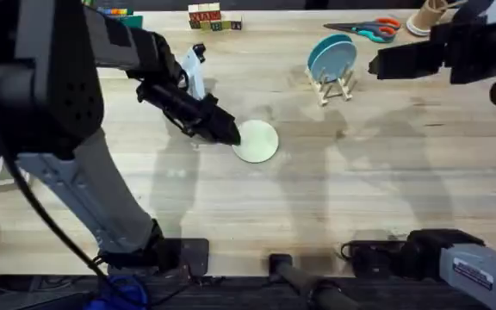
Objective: Pick up the plates from the table one by one and place each into a slot on the dish rack.
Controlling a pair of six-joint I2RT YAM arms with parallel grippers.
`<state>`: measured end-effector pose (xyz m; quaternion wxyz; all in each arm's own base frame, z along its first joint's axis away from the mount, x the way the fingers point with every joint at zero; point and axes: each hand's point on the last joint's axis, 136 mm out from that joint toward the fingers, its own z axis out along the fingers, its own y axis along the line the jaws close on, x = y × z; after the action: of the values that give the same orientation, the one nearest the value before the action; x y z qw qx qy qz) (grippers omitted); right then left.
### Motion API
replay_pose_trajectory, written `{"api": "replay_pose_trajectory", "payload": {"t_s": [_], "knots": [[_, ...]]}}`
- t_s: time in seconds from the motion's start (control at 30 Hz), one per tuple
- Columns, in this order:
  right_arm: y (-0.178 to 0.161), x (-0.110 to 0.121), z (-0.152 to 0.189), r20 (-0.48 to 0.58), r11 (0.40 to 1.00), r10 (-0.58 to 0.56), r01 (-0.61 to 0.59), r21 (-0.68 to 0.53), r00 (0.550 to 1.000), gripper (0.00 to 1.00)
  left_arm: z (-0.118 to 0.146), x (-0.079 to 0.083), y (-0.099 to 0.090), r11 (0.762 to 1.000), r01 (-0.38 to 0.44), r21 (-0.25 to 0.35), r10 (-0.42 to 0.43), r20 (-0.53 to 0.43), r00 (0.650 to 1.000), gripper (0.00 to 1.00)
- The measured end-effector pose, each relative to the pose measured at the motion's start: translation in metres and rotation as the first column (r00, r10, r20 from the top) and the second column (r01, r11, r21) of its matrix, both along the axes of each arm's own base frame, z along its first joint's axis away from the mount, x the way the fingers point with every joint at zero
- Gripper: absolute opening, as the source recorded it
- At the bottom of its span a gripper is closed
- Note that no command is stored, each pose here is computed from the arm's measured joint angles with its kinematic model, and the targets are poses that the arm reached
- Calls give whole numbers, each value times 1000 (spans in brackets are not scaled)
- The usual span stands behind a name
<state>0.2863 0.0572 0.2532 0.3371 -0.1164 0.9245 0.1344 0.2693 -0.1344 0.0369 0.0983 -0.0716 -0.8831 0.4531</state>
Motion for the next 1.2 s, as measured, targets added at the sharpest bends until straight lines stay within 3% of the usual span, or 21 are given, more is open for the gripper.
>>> {"api": "replay_pose_trajectory", "payload": {"t_s": [0.97, 1.2], "knots": [[0, 0, 0, 0, 1000, -1, 1, 0, 1000, 995, -7, -1, -1, 1000, 8, -9, -8, -10, 1000, 42], [1, -4, -4, -56, 997, -61, 64, 53, 997, 992, -7, -1, -1, 1000, 8, -9, -8, -10, 1000, 42]]}}
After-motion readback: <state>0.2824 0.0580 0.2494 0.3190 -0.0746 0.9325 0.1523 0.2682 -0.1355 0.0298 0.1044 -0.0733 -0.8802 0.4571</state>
